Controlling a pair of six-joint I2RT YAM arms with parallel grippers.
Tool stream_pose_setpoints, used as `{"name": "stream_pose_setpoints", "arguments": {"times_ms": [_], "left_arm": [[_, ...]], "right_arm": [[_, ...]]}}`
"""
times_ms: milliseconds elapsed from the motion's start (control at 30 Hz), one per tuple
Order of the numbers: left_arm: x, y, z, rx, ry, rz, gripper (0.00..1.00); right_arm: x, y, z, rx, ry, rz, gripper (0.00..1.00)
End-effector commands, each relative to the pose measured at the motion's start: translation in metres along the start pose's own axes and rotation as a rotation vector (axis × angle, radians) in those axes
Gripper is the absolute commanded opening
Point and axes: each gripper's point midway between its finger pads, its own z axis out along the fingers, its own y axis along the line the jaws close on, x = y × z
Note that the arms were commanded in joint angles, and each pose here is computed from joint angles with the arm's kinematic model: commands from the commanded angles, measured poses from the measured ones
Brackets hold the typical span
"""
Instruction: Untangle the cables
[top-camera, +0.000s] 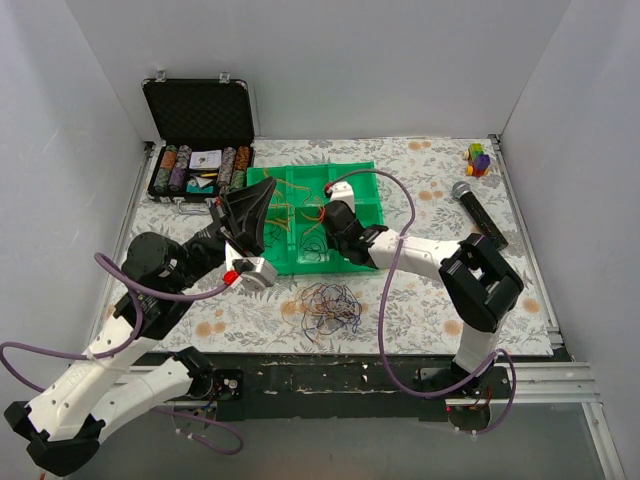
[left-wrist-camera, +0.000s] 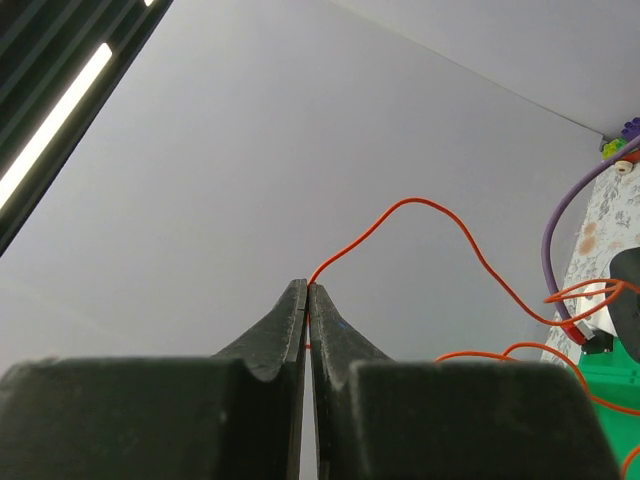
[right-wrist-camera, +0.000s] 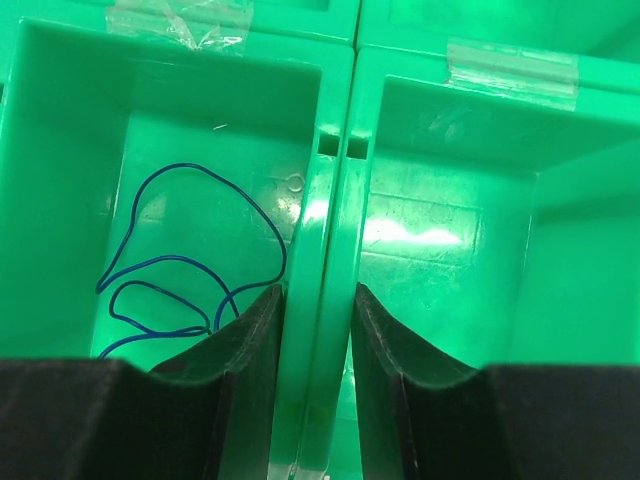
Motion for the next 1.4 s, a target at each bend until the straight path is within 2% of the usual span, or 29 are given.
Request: {"name": "stream_pose_setpoints", "arguments": {"times_ms": [0,100,200,367,500,600,767,1000,1233,1367], "left_arm": [[-0.001,-0.005,-0.003,0.008,-0.003,-0.011,0.0],[0.001,-0.012,-0.002,0.02,-0.002,-0.039,0.0],[0.007,-0.022,-0.002,0.034,0.014,-0.081,0.0],[0.016,-0.042,0.002,0.069,0.036,-0.163,0.0],[0.029,-0.054,0.013,0.061,0.07,-0.255,0.0],[0.041,-0.063,0.026,0.05,0.102,-0.333,0.0],[0.056,-0.092,0.049,0.073,0.123,-0.474,0.0],[0.079,-0.124,0.094,0.083,0.15,-0.659,0.0],[0.097,-0.154,0.12,0.069,0.181,-0.76,0.0],[0.092,-0.164,0.123,0.09,0.158,-0.75,0.0]], "right_arm": [[0.028,0.015,-0.015,-0.003,0.075,0.031,0.39],[0.024,0.019,-0.025,0.024,0.085,0.124,0.44],[0.013,0.019,-0.035,0.03,0.081,0.188,0.54],[-0.027,0.01,-0.062,0.011,-0.018,0.206,0.62],[-0.063,-0.012,-0.101,-0.016,-0.135,0.234,0.64],[-0.074,-0.029,-0.133,-0.048,-0.204,0.268,0.64],[-0.064,-0.066,-0.171,-0.024,-0.261,0.354,0.64],[-0.038,-0.112,-0.192,0.051,-0.298,0.436,0.64],[-0.028,-0.134,-0.203,0.101,-0.299,0.46,0.64],[-0.02,-0.138,-0.203,0.107,-0.299,0.479,0.64]]}}
